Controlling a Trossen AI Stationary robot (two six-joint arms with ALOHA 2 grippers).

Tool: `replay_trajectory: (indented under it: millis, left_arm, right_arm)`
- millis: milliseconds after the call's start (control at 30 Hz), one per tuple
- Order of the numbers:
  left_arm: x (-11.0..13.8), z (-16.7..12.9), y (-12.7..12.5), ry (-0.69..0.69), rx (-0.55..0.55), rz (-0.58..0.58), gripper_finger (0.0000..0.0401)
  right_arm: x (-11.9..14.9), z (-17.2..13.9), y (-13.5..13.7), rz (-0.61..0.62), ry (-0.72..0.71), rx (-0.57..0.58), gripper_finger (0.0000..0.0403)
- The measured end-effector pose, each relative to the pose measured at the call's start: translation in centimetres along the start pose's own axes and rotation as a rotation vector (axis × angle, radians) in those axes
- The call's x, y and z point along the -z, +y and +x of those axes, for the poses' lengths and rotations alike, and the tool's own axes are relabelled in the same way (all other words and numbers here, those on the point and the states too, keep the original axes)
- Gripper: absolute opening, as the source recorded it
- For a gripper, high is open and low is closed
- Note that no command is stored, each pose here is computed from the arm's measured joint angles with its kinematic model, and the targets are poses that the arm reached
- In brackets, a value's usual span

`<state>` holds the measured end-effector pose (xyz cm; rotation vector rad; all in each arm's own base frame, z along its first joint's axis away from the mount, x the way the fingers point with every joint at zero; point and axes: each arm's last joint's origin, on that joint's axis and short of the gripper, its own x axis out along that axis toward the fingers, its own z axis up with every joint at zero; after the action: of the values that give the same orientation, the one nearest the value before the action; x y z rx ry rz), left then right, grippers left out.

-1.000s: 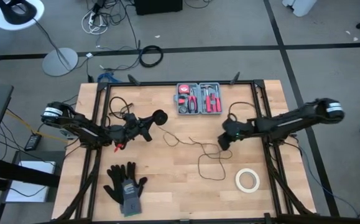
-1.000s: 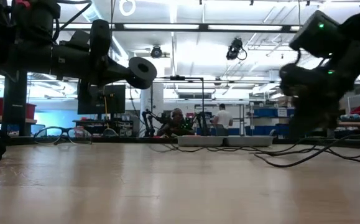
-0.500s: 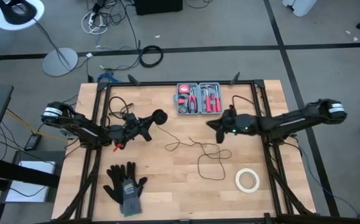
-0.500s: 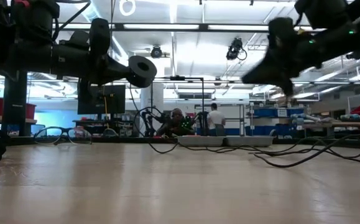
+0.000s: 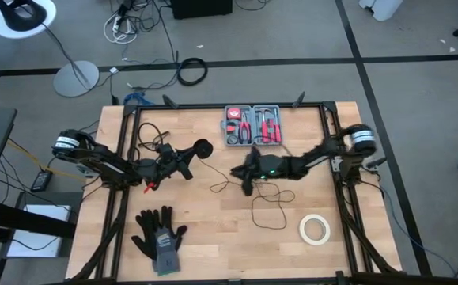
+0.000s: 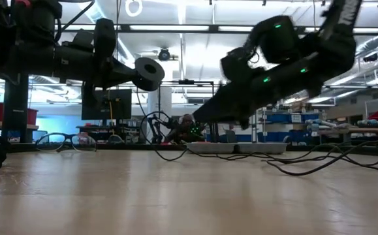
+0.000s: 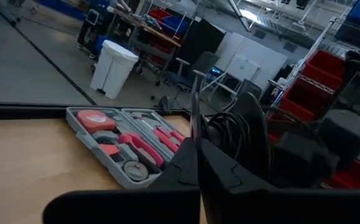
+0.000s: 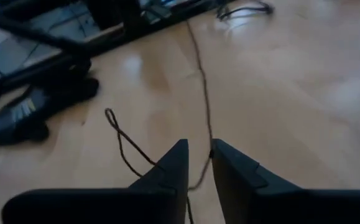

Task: Coil cords
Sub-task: Coil the black wire onto the black spool

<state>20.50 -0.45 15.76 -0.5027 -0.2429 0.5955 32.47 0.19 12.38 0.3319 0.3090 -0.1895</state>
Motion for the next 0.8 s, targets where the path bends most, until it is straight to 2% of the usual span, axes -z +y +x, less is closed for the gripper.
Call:
replay_trajectory:
  millis: [167,467,533,667,800]
  left_arm:
    - [-0.1,0.0,0.0,-0.010,0.006,-0.011,0.0000]
    - [-0.1,0.0,-0.1,-0.005,0.013,-0.010,0.0000]
    - [-0.1,0.0,0.0,-0.005,0.014,-0.010,0.0000]
    - [-0.1,-0.1,0.0,-0.003,0.014,-0.008,0.0000]
    - [0.0,-0.1,0.1,0.003,0.017,-0.005,0.0000]
  right_arm:
    - [0.0,3.5,0.0,-0.048,0.002,0.002,0.0098]
    - [1.1,6.4,-0.5,-0.066,0.046,0.009,0.0110]
    - [1.2,6.5,-0.5,-0.067,0.065,0.003,0.0094]
    - [1.3,6.3,-0.4,-0.075,0.087,0.004,0.0016]
    - [0.5,5.9,-0.3,-0.057,0.093,0.026,0.0005]
